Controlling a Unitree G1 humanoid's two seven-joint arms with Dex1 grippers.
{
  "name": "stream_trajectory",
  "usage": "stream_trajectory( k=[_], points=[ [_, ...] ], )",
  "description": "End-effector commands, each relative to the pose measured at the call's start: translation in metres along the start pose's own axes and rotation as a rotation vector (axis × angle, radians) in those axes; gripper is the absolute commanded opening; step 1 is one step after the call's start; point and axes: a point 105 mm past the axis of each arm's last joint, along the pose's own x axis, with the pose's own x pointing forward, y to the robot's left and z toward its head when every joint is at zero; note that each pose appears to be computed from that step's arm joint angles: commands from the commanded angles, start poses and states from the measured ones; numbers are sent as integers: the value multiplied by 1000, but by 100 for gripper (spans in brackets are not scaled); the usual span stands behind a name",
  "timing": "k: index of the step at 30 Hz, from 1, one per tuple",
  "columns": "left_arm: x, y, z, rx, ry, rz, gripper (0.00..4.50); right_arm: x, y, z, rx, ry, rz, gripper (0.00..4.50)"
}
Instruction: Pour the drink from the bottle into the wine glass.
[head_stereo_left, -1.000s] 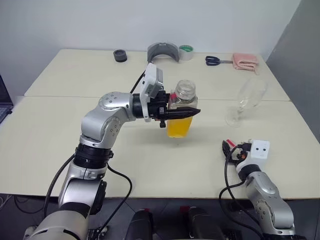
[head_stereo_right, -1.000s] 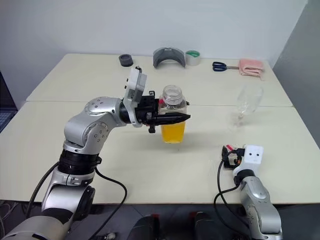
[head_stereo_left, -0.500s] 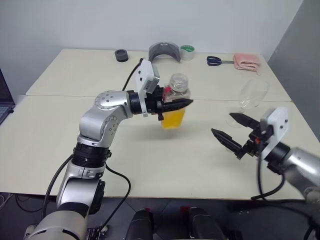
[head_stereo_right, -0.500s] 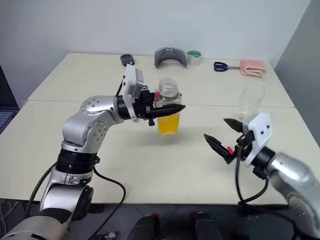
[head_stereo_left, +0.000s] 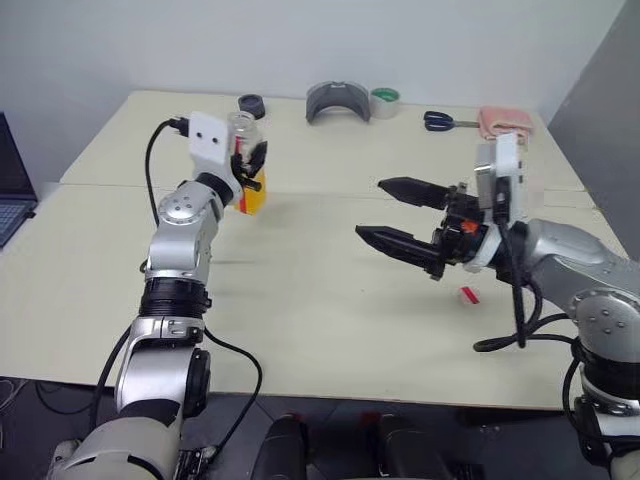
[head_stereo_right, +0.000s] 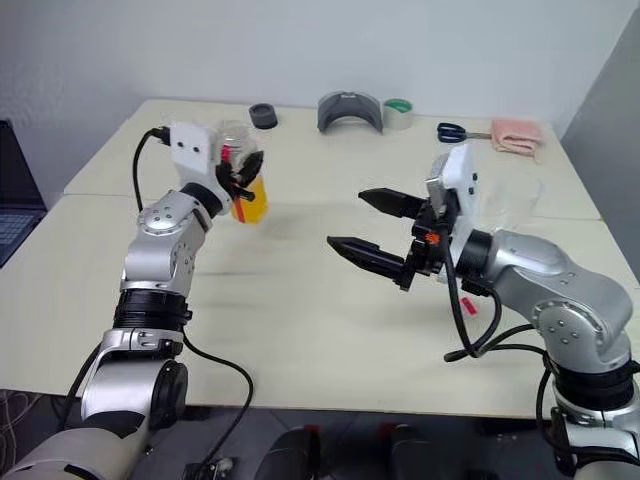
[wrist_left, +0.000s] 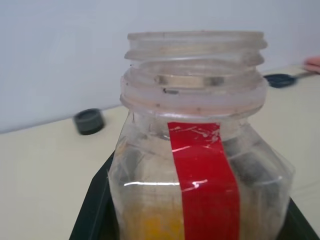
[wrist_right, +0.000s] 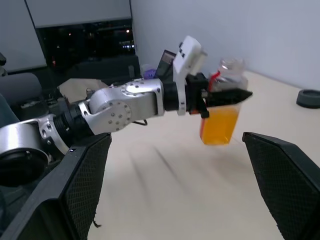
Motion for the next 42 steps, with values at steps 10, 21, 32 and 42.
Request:
stream_trajectory(
  k=[10, 21, 32, 42],
  points=[
    [-16, 21, -16, -122, -123, 93, 182, 9, -2, 10, -91, -42, -3, 448],
    [-18, 11, -44, -131, -64, 56, 182, 9, 3, 12, -20, -81, -15, 448],
    [-26, 9, -52, -145, -38, 74, 448, 6, 0, 7, -11, -76, -58, 450],
    [-85, -2, -76, -171, 66, 147, 448, -18, 7, -29, 70, -49, -229, 450]
  ],
)
